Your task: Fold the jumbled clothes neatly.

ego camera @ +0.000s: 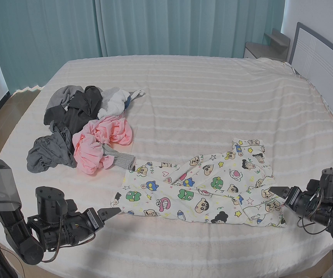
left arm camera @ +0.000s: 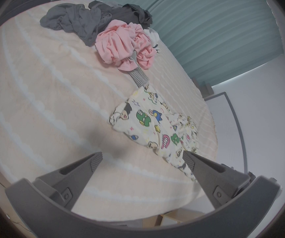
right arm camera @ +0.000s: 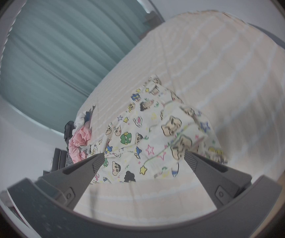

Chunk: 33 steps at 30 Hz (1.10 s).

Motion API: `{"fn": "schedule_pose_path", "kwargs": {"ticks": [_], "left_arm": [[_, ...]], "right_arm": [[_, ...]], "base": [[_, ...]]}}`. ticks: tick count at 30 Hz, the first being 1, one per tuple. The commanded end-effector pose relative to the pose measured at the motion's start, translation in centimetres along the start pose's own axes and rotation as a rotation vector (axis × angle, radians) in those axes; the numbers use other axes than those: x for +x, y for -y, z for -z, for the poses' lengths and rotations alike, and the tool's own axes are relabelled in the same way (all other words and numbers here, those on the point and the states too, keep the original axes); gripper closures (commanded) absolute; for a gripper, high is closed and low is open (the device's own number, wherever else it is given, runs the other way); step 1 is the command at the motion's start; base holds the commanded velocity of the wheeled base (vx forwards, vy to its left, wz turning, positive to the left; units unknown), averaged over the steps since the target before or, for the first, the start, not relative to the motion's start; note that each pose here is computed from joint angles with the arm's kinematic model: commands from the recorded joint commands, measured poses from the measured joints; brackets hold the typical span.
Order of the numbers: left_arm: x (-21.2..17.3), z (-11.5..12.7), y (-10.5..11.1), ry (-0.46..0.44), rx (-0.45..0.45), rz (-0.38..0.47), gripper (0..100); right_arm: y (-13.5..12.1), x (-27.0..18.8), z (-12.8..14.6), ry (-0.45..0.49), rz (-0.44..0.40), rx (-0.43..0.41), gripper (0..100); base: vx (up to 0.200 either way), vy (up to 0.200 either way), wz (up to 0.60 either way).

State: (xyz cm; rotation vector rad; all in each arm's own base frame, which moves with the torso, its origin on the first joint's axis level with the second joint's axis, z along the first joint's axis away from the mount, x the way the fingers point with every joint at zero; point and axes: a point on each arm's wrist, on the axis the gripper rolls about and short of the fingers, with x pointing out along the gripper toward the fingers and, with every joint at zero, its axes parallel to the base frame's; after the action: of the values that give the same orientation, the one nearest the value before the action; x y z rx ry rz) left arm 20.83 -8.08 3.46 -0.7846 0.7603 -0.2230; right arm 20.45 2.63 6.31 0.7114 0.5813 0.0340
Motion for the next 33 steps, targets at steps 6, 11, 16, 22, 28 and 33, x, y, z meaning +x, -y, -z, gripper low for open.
{"fn": "schedule_pose_path", "kwargs": {"ticks": [6,11,16,22,28,33], "left_arm": [[-0.4,1.3,-2.2,-0.075,-0.041,-0.021,0],[0.3,1.5,-2.8,-0.076,-0.045,-0.039,0],[0.5,1.6,-3.0,-0.073,-0.047,-0.051,0],[0.9,1.7,-3.3,-0.068,-0.047,-0.061,0],[1.7,1.8,-3.8,-0.025,-0.041,-0.091,0],[1.8,1.9,-3.9,-0.018,-0.039,-0.101,0]], "right_arm": [[-0.1,1.8,4.8,-0.121,0.173,0.159,0],[-0.1,2.8,5.4,-0.14,0.197,0.204,0],[-0.1,4.0,5.7,-0.153,0.206,0.218,0],[-1.0,5.0,5.7,-0.152,0.172,0.221,0],[-1.4,6.3,6.3,-0.183,0.185,0.206,0],[-1.7,7.0,6.2,-0.178,0.179,0.205,0]], "base": [[0.0,0.0,0.0],[0.0,0.0,0.0],[0.0,0.0,0.0],[0.0,0.0,0.0],[0.0,0.0,0.0],[0.0,0.0,0.0]]}}
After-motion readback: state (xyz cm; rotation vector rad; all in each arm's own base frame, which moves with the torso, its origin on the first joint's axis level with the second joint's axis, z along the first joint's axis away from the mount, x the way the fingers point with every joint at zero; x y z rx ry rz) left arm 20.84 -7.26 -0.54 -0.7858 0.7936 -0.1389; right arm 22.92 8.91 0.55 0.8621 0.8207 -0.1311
